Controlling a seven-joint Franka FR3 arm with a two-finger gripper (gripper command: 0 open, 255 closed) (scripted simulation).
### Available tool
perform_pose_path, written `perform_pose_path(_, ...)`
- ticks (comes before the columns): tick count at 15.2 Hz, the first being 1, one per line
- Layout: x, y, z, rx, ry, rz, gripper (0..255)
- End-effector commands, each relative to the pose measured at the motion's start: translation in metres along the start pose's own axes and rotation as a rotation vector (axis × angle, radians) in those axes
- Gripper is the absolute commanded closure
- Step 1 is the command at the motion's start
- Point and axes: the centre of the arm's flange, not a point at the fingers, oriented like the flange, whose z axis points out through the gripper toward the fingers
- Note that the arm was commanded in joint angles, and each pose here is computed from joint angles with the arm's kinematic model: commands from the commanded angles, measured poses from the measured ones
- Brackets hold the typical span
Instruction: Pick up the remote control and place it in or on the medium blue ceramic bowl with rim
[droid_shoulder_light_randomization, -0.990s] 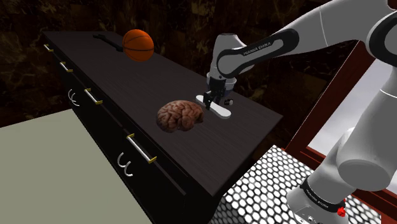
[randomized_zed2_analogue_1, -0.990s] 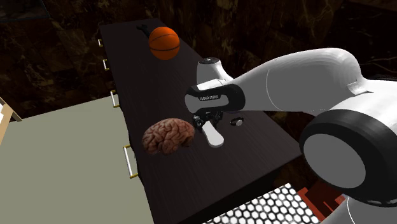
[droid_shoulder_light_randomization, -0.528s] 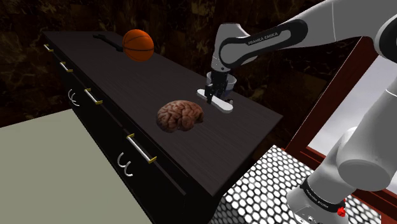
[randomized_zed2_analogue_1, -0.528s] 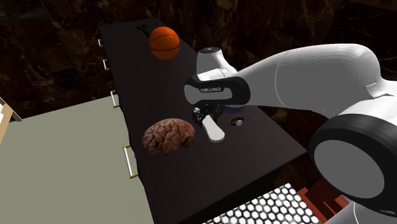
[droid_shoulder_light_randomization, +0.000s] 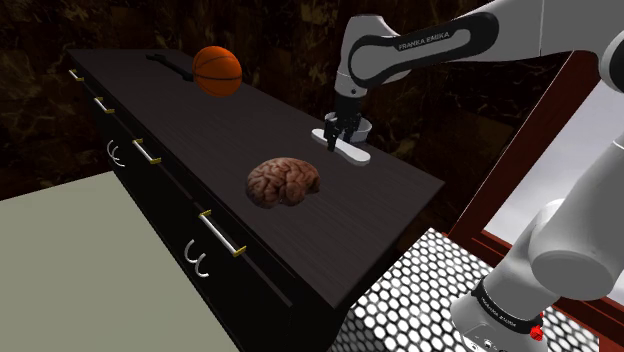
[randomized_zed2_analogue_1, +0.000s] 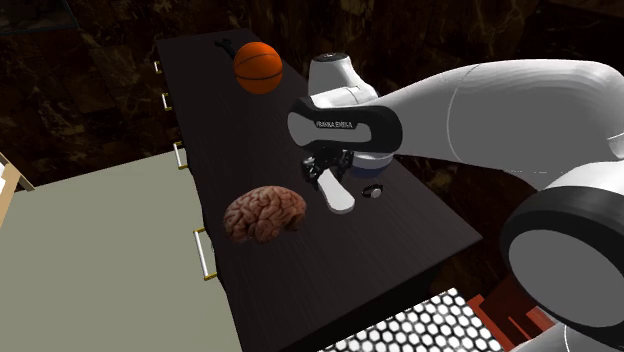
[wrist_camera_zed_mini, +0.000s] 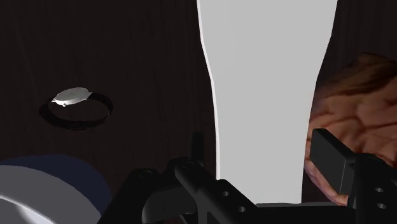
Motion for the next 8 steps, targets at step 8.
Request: perform_pose_path(8,0.0,0.002,-0.047,0.0,0.0,0.0,255)
